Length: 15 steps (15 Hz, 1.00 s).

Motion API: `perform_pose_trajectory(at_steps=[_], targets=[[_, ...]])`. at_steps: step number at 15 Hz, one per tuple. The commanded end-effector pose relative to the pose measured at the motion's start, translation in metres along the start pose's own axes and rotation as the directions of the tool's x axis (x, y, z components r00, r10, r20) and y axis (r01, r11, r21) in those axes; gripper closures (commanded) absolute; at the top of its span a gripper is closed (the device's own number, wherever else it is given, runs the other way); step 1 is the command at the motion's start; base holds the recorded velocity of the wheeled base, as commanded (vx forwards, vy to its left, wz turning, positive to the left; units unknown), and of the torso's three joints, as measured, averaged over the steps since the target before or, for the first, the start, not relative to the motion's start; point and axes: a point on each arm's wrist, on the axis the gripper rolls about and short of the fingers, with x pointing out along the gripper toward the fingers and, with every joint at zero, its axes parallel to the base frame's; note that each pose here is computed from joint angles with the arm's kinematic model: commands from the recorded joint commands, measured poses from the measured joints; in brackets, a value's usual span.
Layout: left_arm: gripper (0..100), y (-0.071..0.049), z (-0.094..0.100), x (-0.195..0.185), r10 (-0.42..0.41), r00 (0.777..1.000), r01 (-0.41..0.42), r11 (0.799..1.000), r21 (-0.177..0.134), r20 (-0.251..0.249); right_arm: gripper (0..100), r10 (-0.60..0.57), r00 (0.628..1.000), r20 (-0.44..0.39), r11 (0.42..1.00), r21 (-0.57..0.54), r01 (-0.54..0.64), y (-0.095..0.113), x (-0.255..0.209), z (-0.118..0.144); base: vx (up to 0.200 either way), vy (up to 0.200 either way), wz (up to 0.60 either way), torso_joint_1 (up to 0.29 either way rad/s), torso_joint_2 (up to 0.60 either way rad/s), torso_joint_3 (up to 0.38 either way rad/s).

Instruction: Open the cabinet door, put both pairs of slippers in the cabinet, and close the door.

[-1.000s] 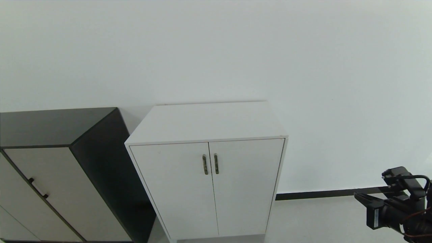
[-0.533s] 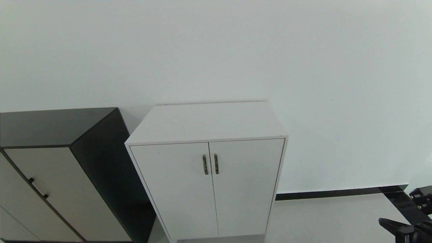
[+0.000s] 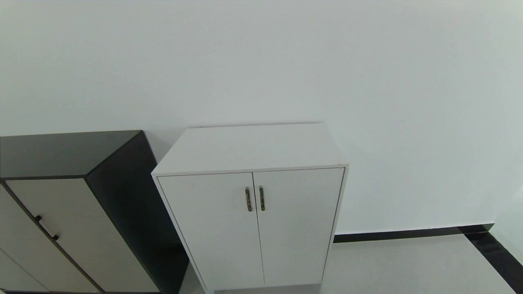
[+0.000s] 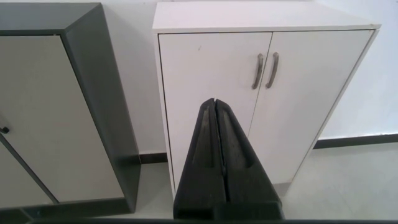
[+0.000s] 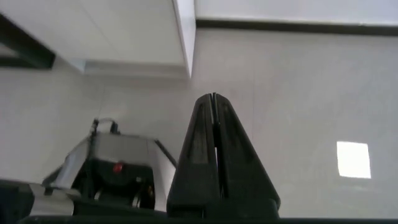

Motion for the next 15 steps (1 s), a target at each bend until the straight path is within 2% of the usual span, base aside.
perform_pose_trajectory(at_steps=[1, 3, 8, 10, 15], targets=[[100, 0.0, 0.0, 0.0, 0.0, 1.0, 0.0, 1.0, 0.0, 0.0, 100, -0.007, 0.993, 0.122, 1.0, -0.012, 0.008, 0.002, -0.015, -0.009, 0.0, 0.0, 0.0, 0.0, 0.0, 0.0], [100, 0.0, 0.0, 0.0, 0.0, 1.0, 0.0, 1.0, 0.0, 0.002, 100, -0.009, 0.992, 0.128, 1.0, -0.007, 0.01, 0.002, -0.015, -0.01, 0.0, 0.0, 0.0, 0.0, 0.0, 0.0], [100, 0.0, 0.0, 0.0, 0.0, 1.0, 0.0, 1.0, 0.0, 0.002, 100, -0.013, 0.978, 0.209, 1.0, 0.012, 0.01, 0.003, -0.025, -0.02, 0.0, 0.0, 0.0, 0.0, 0.0, 0.0], [100, 0.0, 0.0, 0.0, 0.0, 1.0, 0.0, 1.0, 0.0, 0.0, 100, -0.039, 0.962, 0.272, 0.999, 0.039, 0.029, 0.003, -0.029, -0.023, 0.0, 0.0, 0.0, 0.0, 0.0, 0.0], [100, 0.0, 0.0, 0.0, 0.0, 1.0, 0.0, 1.0, 0.0, 0.002, 100, -0.125, 0.892, 0.435, 0.992, 0.082, 0.099, 0.006, -0.04, -0.031, 0.0, 0.0, 0.0, 0.0, 0.0, 0.0]])
